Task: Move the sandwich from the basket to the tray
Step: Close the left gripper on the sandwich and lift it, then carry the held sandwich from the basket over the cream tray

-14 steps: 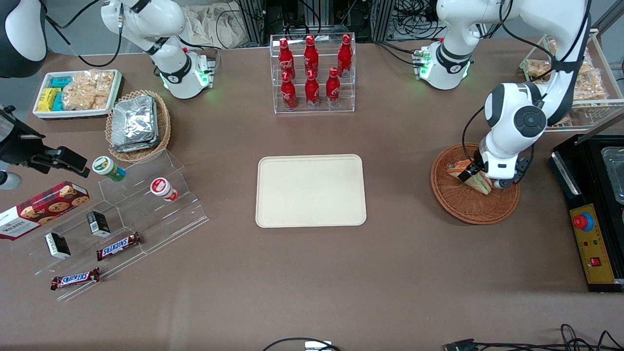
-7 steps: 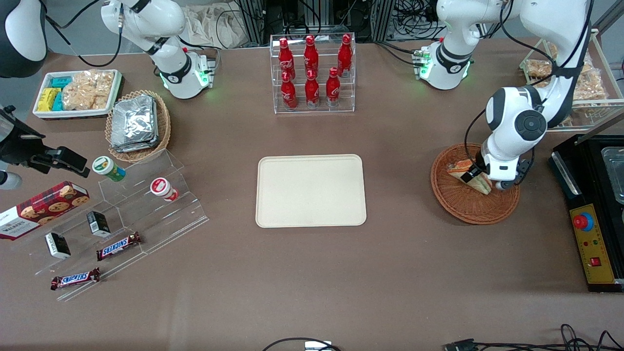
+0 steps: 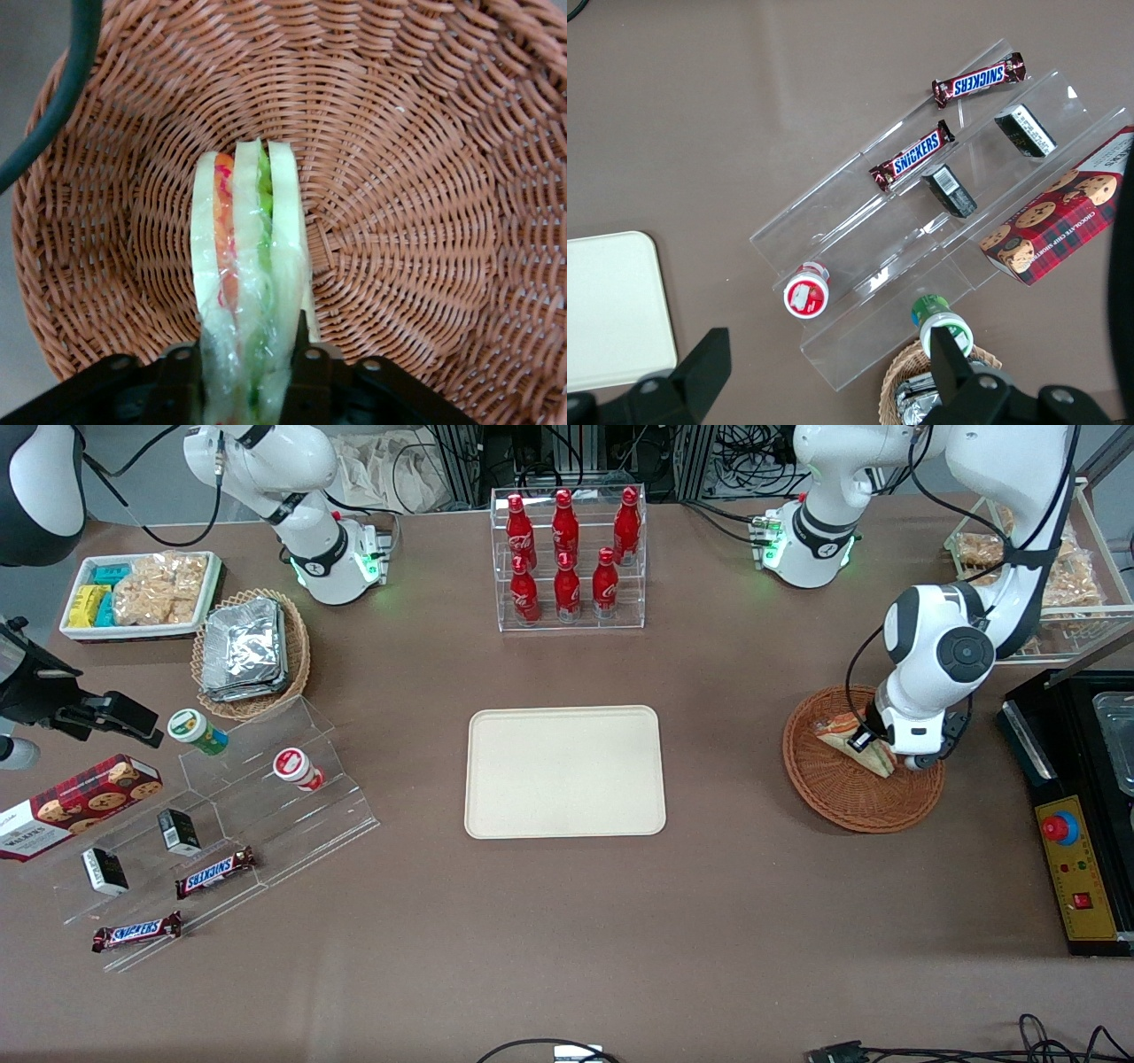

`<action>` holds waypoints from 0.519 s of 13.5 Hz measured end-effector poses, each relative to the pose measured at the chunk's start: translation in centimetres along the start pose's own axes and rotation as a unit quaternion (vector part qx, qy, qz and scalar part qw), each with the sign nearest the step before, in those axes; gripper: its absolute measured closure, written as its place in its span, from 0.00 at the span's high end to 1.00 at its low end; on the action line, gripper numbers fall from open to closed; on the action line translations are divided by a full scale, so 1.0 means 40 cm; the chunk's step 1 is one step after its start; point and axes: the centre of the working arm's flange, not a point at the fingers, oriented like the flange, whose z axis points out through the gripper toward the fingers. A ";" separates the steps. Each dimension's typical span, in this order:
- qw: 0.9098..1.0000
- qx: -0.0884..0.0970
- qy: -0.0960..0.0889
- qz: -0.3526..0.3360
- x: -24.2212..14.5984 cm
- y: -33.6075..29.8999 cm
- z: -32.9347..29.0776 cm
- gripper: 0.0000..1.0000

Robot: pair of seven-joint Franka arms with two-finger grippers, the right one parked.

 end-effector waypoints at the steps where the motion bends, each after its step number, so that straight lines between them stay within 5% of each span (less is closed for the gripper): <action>1: 1.000 -0.001 0.002 0.000 0.005 0.004 -0.008 0.20; 7: 0.998 0.019 0.006 0.064 0.043 0.079 -0.210 0.15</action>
